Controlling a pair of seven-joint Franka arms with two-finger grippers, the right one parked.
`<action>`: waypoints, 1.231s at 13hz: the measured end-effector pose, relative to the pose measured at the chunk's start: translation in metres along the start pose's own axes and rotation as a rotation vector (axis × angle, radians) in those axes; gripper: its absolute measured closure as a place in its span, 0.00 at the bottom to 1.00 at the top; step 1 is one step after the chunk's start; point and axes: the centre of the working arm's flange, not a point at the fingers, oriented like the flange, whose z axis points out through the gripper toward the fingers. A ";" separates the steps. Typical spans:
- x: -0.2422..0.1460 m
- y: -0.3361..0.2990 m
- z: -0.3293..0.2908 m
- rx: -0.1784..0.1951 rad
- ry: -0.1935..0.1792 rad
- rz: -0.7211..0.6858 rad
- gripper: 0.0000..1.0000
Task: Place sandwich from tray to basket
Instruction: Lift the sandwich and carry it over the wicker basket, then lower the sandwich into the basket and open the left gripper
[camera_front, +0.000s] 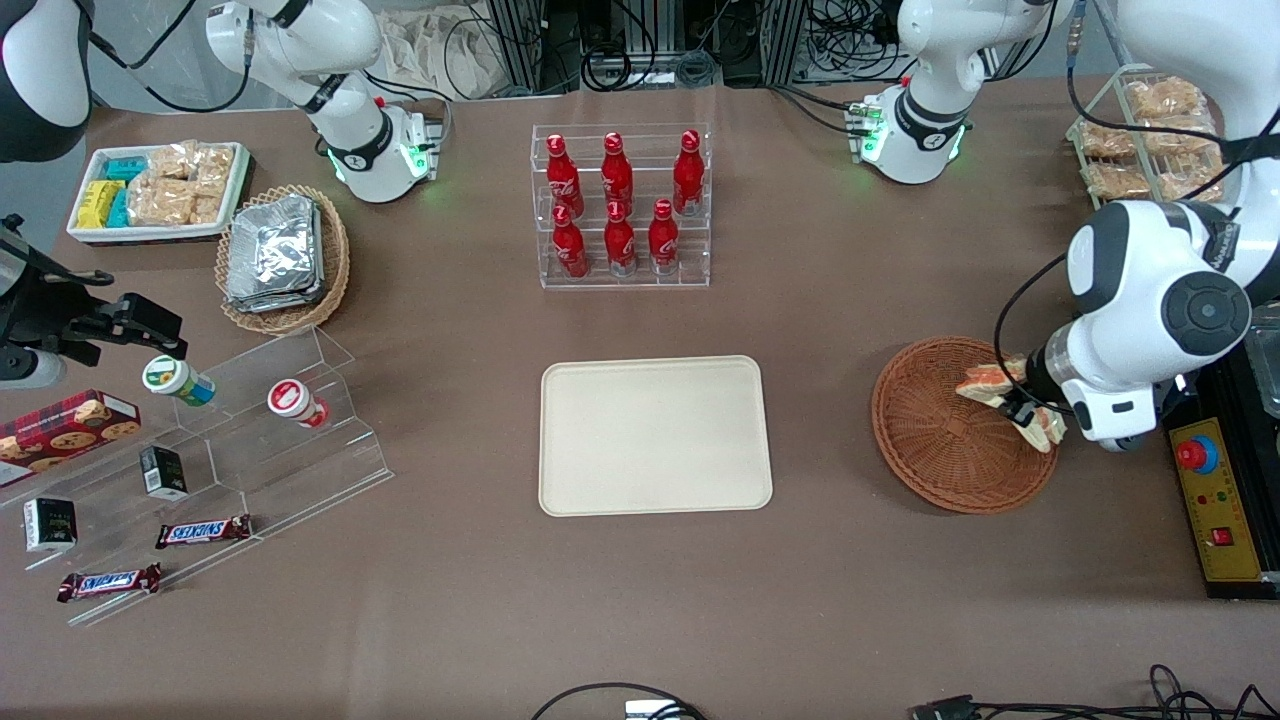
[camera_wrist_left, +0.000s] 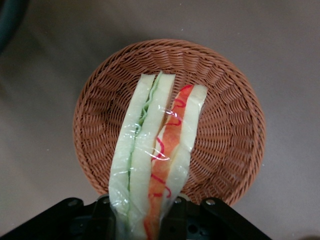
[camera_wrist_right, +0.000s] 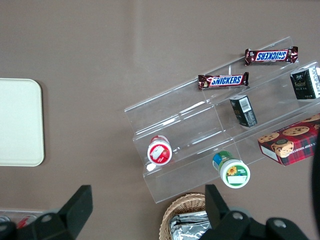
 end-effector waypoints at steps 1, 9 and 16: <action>0.003 0.003 0.012 0.002 -0.020 -0.007 0.81; 0.021 0.042 0.103 -0.029 -0.125 -0.042 0.70; 0.031 0.025 0.055 0.015 -0.132 0.002 0.00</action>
